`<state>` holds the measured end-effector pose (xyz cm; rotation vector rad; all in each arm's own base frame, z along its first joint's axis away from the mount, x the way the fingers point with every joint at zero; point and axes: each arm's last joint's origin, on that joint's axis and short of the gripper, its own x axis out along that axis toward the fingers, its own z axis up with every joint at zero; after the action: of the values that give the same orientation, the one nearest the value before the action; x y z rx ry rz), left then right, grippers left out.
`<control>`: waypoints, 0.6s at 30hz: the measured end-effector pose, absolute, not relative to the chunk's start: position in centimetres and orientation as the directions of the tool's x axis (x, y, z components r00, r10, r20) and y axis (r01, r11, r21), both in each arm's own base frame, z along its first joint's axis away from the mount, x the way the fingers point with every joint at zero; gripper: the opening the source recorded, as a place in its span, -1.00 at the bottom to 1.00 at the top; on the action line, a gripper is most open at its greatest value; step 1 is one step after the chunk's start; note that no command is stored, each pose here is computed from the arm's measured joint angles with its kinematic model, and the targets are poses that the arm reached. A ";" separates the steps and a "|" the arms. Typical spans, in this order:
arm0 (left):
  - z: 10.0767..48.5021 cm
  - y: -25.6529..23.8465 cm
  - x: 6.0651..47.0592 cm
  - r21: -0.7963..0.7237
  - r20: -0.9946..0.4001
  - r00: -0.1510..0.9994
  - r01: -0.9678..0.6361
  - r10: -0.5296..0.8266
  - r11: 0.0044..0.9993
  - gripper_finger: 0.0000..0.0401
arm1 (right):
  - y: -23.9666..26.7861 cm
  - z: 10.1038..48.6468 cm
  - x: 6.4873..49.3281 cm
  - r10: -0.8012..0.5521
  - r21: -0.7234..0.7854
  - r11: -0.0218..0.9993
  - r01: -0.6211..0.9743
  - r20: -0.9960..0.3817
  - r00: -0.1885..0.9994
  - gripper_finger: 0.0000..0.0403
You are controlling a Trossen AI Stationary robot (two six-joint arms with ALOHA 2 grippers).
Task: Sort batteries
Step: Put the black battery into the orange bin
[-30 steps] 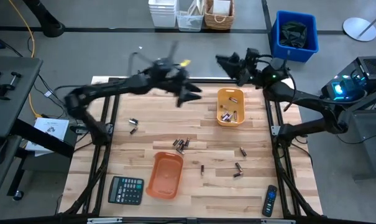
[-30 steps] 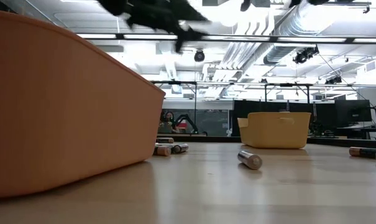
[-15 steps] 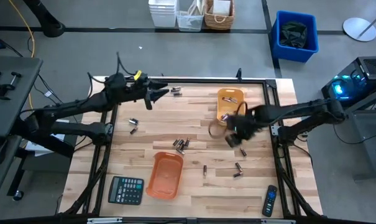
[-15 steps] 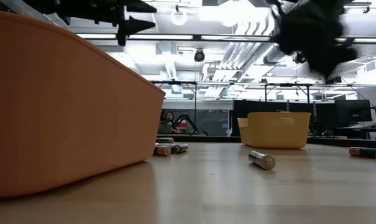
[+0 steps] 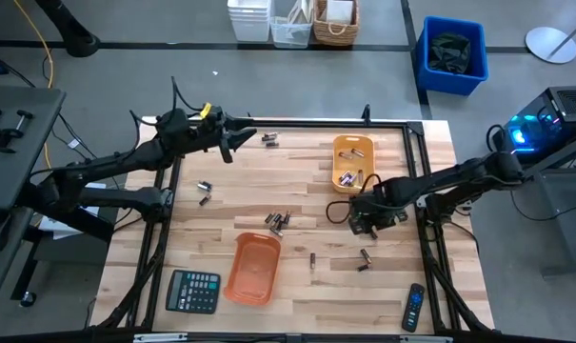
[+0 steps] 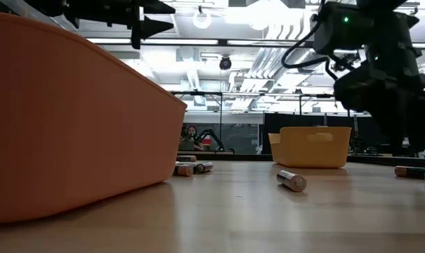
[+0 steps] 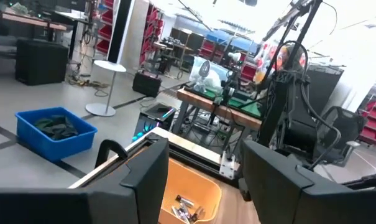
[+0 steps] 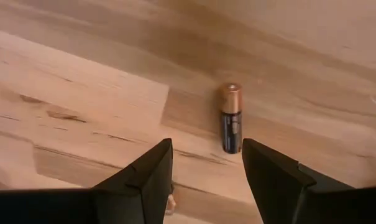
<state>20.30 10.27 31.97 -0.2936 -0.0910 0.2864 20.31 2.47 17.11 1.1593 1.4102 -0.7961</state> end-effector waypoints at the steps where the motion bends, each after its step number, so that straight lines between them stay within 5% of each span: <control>1: 32.0 10.3 20.3 -0.298 0.046 0.956 -0.265 0.291 0.917 -0.06 | 2.4 17.0 20.2 0.214 0.124 0.298 0.946 -0.975 0.061 -0.06; 18: 32.1 10.3 20.3 -0.222 0.057 0.953 -0.279 0.298 0.934 -0.06 | 2.3 13.4 18.3 0.176 0.110 0.290 0.951 -0.983 0.060 -0.06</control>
<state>20.29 10.29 32.07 -0.2137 -0.0904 0.2958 18.29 2.29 13.40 1.1361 1.3912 -0.8374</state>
